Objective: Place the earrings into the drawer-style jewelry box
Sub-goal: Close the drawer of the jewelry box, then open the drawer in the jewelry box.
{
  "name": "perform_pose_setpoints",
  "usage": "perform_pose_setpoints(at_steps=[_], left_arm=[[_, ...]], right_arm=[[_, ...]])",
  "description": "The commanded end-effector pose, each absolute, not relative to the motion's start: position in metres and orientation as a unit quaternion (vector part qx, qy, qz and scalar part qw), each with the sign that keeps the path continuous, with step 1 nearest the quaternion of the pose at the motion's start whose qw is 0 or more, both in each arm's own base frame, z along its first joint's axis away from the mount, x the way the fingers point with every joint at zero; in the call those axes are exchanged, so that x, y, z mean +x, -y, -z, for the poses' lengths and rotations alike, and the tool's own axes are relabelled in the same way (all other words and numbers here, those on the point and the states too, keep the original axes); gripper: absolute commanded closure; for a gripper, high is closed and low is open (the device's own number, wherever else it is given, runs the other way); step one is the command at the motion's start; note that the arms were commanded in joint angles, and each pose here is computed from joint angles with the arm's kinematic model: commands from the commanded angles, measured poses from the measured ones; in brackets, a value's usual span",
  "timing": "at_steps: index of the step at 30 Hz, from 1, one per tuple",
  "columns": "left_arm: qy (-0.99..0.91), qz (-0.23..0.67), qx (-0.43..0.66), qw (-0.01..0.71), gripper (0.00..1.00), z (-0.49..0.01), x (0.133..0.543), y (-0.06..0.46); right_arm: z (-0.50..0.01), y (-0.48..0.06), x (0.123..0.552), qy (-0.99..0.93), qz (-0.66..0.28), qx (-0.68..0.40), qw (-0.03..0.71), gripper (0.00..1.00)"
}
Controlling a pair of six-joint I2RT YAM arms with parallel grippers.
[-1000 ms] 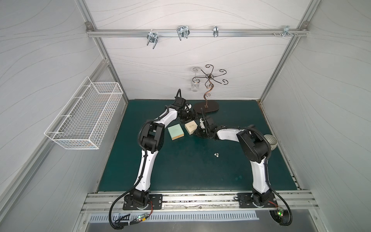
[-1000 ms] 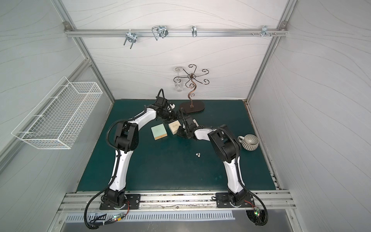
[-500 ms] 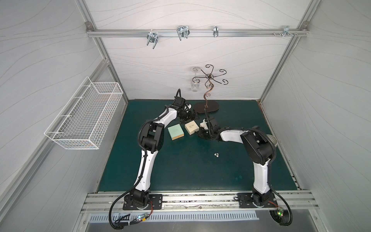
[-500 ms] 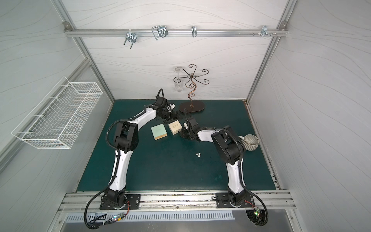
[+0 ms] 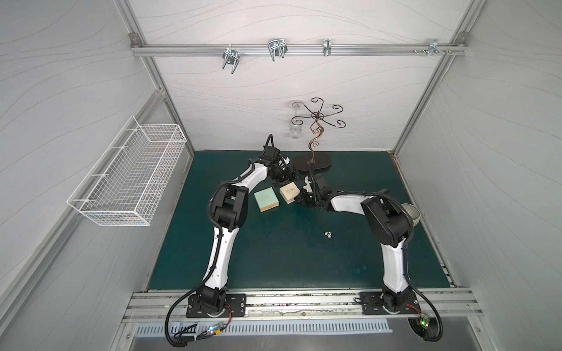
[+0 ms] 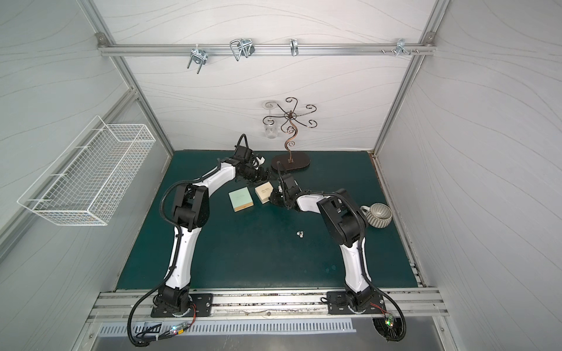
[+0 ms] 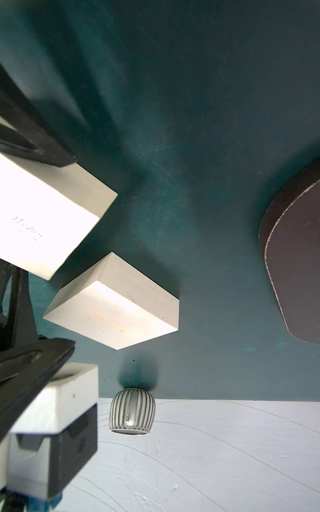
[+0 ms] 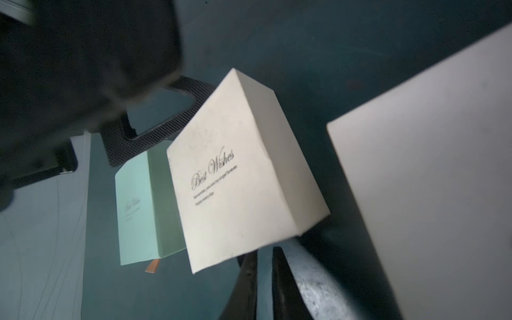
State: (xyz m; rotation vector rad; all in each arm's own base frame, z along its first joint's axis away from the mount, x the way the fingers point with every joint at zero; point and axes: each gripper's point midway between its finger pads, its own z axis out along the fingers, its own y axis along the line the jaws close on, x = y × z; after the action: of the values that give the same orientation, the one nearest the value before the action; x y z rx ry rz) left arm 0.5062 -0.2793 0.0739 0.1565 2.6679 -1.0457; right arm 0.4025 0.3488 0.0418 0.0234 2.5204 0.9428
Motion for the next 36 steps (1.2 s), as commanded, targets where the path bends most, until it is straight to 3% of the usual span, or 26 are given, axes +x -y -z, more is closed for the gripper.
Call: perform_pose_setpoints(at_steps=[1,12,22,28,36], left_arm=[[-0.907,0.381,0.077,0.159,0.01,-0.099,0.51,0.286],[-0.907,0.371,0.07,0.188,0.01,-0.121,0.519,0.272],[-0.897,0.336,0.058,0.281,0.01,-0.191,0.527,0.234],[-0.911,0.276,-0.012,0.307,0.01,-0.205,0.491,0.172],[-0.939,0.208,-0.071,0.265,0.01,-0.167,0.417,0.101]], right_arm=[[-0.042,-0.358,0.406,-0.908,-0.352,0.013,0.225,0.86],[-0.064,-0.341,0.395,-0.914,-0.325,-0.013,0.243,0.85],[-0.085,-0.312,0.373,-0.923,-0.294,-0.055,0.242,0.74],[-0.098,-0.329,0.351,-0.918,-0.302,-0.101,0.235,0.7],[-0.092,-0.39,0.328,-0.91,-0.318,-0.158,0.214,0.66]])
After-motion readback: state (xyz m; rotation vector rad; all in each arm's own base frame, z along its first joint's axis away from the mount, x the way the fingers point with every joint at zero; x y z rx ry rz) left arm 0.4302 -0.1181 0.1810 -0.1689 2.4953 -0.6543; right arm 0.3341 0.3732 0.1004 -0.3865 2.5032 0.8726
